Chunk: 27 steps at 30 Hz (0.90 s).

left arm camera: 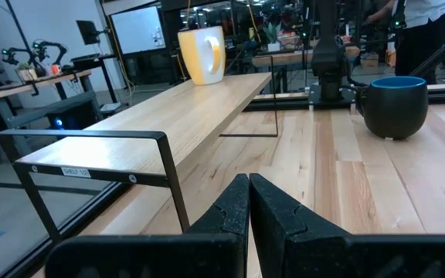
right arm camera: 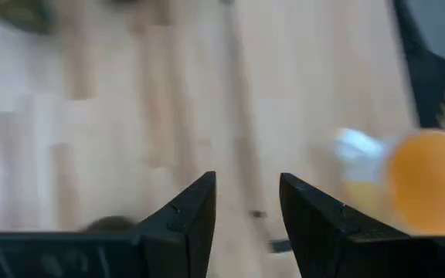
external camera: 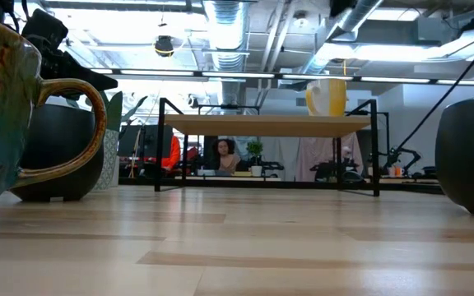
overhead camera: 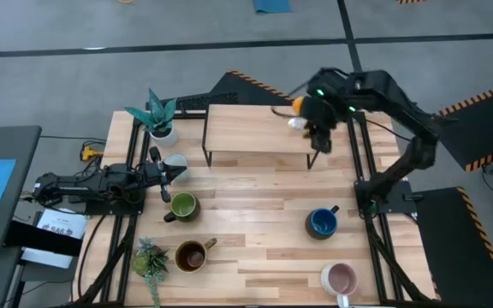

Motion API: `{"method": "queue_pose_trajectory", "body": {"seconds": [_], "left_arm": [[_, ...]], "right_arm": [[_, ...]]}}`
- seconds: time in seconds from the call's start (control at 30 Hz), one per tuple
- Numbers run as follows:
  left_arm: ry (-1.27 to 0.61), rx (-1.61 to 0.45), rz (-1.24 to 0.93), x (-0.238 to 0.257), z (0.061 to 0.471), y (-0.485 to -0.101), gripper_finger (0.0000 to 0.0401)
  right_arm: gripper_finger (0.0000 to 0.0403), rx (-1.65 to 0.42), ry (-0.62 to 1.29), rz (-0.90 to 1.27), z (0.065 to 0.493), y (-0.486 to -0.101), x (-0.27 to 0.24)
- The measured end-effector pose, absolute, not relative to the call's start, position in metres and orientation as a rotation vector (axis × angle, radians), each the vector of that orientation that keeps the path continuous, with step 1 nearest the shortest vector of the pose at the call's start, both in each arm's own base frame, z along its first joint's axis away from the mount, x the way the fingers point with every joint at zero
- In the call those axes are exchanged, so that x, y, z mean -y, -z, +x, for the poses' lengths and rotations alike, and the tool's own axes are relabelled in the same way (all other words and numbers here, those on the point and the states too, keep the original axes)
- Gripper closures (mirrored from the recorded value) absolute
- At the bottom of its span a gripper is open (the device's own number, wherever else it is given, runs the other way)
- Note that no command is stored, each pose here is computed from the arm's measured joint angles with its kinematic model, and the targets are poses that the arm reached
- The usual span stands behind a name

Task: Place coffee mugs
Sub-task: Put the gray patterned mug on the shelf

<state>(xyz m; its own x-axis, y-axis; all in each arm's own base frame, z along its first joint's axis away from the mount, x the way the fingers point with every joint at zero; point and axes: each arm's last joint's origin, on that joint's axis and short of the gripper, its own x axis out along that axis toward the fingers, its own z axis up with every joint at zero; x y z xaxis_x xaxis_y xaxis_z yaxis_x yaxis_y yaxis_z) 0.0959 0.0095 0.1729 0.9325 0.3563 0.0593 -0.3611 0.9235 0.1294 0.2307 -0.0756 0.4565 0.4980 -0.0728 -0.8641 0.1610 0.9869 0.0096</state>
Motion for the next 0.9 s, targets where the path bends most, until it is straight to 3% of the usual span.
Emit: {"method": "queue_pose_trajectory", "body": {"seconds": [0.23, 0.6, 0.9], "left_arm": [[-0.368, 0.035, 0.139, -0.009, 0.096, -0.173, 0.0401], [-0.368, 0.034, 0.139, -0.009, 0.096, -0.173, 0.0401], [-0.368, 0.035, 0.139, -0.009, 0.096, -0.173, 0.0401]], "right_arm": [[0.0233, -0.982, 0.011, 0.070, 0.214, -0.438, 0.022], [0.0233, -1.001, -0.049, 0.176, 0.188, -0.335, -0.017], [0.0233, -0.867, -0.020, 0.119, 0.176, -0.287, -0.027]]}}
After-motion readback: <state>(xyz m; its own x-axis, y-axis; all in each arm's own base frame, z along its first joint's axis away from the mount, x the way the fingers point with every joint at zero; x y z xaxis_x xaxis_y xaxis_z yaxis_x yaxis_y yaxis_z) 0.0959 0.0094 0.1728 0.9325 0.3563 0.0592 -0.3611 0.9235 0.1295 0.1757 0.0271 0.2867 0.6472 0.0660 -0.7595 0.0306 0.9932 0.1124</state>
